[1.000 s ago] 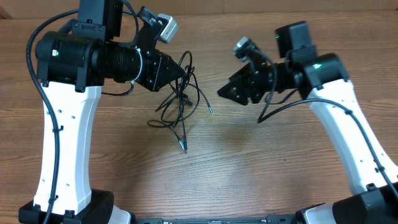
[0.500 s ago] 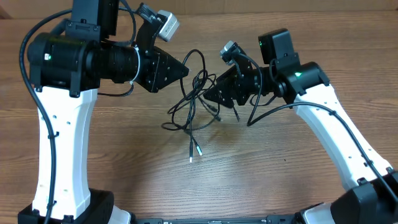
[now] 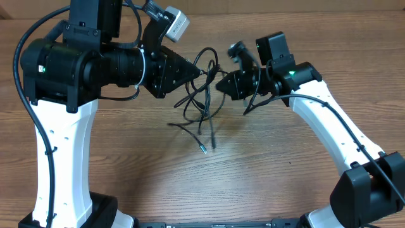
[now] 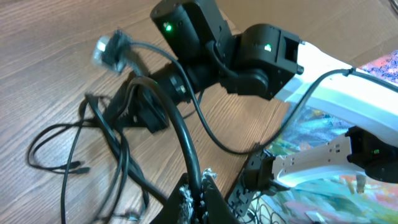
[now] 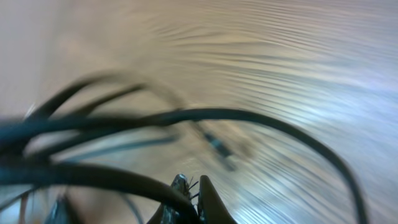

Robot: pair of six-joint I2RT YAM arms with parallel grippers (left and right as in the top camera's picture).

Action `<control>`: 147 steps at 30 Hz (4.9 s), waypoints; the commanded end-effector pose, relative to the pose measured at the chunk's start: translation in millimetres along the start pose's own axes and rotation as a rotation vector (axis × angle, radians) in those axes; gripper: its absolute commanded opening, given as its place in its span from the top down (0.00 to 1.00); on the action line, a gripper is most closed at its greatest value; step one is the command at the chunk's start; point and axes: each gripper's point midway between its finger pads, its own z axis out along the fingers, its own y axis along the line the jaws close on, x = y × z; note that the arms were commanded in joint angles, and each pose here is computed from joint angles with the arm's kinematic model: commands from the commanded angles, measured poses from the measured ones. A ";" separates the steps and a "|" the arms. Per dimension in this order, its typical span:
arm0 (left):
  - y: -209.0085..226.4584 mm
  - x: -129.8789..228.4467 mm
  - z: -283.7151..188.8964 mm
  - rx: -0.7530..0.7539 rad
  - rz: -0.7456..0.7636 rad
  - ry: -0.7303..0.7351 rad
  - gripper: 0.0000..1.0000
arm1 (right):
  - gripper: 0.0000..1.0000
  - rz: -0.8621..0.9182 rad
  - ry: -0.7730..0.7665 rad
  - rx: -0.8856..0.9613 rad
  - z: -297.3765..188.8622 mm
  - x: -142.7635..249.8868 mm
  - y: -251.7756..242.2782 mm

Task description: Untangle cables

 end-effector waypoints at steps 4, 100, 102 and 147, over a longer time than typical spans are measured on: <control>-22.4 -1.9 -15.9 0.016 0.044 -0.046 0.96 | 0.96 0.613 -0.168 0.389 -31.1 -7.6 -103.2; 15.2 -1.6 -26.7 -0.039 0.290 -0.046 0.96 | 0.00 -0.037 0.001 -0.376 -72.5 18.0 -27.3; 11.9 -2.0 -26.5 -0.020 0.289 -0.052 0.96 | 0.00 -0.031 0.044 -0.389 -60.3 22.4 -10.5; -9.1 -15.3 -19.2 0.061 0.283 -0.097 0.96 | 0.27 -0.030 0.265 -0.306 37.6 80.8 140.8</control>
